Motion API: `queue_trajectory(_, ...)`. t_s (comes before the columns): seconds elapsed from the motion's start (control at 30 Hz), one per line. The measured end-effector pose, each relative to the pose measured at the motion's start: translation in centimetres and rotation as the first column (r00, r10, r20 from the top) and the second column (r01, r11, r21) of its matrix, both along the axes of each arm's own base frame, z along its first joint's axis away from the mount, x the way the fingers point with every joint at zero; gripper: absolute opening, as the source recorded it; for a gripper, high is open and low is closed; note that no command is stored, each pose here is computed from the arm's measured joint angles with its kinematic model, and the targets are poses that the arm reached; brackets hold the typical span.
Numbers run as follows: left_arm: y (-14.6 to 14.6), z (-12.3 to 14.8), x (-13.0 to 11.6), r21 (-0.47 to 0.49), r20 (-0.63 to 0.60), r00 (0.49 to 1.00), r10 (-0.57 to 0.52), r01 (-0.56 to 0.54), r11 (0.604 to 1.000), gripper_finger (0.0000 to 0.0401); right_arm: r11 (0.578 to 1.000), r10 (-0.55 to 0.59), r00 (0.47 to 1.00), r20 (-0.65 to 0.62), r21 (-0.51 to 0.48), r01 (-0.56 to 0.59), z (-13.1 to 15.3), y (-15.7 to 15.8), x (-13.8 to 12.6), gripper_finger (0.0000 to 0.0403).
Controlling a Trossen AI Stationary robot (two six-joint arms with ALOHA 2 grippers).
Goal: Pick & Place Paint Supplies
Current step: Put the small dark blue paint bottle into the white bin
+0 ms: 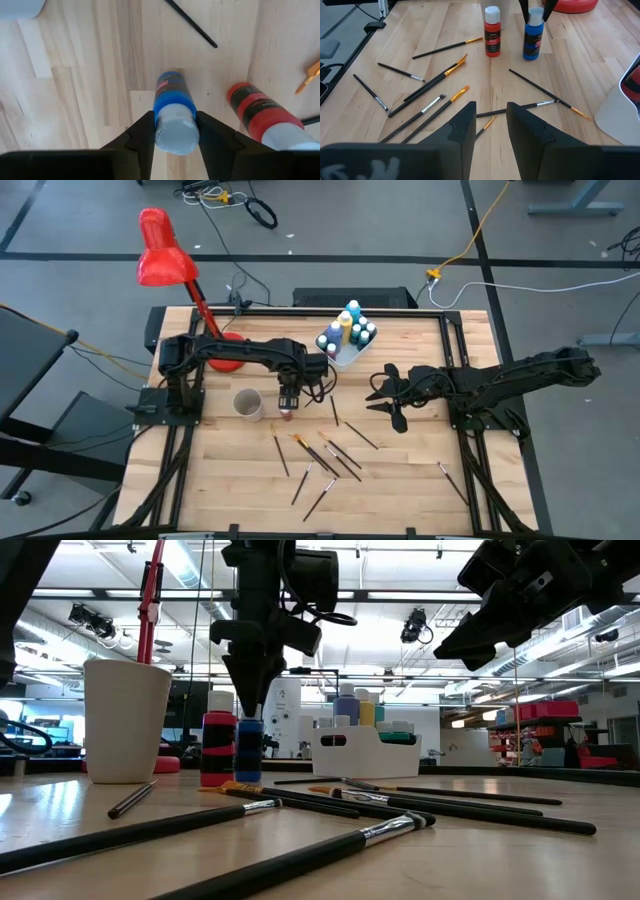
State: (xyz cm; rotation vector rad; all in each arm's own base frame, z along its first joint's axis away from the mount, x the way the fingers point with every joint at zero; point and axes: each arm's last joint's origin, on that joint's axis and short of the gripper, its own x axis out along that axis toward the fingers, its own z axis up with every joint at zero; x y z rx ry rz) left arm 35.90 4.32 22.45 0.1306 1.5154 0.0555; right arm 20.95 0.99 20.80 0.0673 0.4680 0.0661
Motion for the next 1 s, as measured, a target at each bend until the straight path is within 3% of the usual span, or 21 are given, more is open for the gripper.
queue_trajectory(0.27,0.2,4.7,2.0,0.037,0.175,0.982,-0.065,0.060,0.998,0.0130,1.000,0.002,1.000,0.000,-0.006,-0.002,0.0,0.0,0.0,0.0111)
queue_trajectory(0.5,0.8,9.4,4.0,0.116,0.432,0.894,-0.119,0.076,0.990,0.0142,1.000,-0.005,1.000,-0.016,0.015,0.005,-0.1,0.0,-0.1,0.0111)
queue_trajectory(0.73,2.3,10.0,5.1,0.198,0.507,0.839,-0.200,0.112,0.974,0.0133,1.000,0.000,0.996,-0.092,-0.006,0.000,-0.8,0.0,-0.5,0.0111)
queue_trajectory(0.93,4.7,8.6,5.9,0.209,0.505,0.845,-0.174,0.076,0.975,0.0138,1.000,0.011,0.996,-0.085,-0.028,-0.013,-0.7,0.0,-0.5,0.0111)
queue_trajectory(1.0,5.6,7.5,5.6,0.187,0.455,0.878,-0.150,0.070,0.980,0.0137,1.000,0.011,0.997,-0.082,-0.028,-0.013,-0.7,0.0,-0.5,0.0111)
